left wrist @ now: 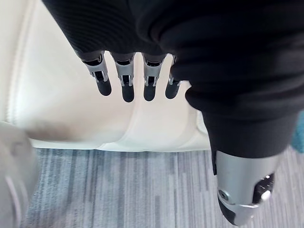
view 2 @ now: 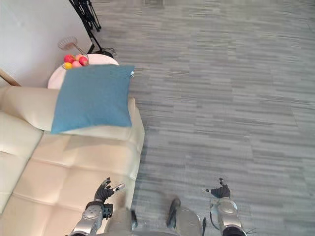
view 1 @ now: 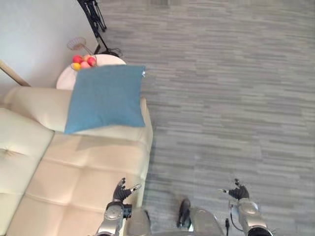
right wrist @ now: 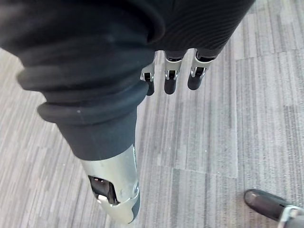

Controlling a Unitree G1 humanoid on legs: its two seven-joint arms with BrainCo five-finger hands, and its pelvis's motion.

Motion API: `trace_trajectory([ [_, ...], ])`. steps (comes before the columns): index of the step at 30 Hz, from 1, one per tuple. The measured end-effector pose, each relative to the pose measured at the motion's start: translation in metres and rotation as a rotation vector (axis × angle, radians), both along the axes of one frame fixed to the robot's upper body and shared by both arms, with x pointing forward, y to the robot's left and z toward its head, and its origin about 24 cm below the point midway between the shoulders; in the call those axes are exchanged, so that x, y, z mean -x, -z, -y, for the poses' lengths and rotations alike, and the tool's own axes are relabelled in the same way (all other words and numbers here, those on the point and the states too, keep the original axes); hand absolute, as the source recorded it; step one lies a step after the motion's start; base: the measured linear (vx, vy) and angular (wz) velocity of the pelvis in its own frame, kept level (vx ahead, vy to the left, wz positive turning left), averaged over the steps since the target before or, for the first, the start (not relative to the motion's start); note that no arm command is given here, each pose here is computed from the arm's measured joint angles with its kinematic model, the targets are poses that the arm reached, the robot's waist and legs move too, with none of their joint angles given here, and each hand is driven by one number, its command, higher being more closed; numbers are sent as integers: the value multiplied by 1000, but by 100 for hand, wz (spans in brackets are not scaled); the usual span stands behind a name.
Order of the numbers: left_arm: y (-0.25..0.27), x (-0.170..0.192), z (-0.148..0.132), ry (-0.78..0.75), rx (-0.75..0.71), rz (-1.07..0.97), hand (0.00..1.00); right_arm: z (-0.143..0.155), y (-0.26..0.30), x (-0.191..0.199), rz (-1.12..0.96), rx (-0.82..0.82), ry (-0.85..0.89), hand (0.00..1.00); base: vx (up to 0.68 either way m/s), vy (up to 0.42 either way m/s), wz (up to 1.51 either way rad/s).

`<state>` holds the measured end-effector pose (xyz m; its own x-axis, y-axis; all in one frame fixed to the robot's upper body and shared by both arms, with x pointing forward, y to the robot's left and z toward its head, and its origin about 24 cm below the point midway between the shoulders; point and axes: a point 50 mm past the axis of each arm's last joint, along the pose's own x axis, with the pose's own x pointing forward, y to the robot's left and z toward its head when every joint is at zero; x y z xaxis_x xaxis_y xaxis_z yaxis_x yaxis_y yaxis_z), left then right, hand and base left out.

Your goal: Pick up cushions and gather them together orderly.

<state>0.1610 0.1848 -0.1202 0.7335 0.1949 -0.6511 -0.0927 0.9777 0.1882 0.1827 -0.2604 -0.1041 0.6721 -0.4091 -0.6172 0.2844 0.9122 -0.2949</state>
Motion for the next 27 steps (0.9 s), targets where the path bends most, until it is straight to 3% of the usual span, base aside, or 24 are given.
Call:
trace_trajectory([
  [8,0,2,5,-29,28,4,0,-10,3,-3,-6,-22,-16,0,473,185,5],
  [13,1,10,-14,-37,-21,-18,0,-25,11,2,-46,-34,-61,0,439,27,92],
  [19,2,15,-21,-63,-33,-30,0,-23,7,3,-12,-14,-79,0,277,-291,105],
  [23,14,28,4,-79,39,-84,0,-6,9,21,-41,11,-23,0,200,-338,107],
  [27,10,20,8,-70,44,-57,0,-9,12,29,-50,-8,-5,0,136,-267,152],
])
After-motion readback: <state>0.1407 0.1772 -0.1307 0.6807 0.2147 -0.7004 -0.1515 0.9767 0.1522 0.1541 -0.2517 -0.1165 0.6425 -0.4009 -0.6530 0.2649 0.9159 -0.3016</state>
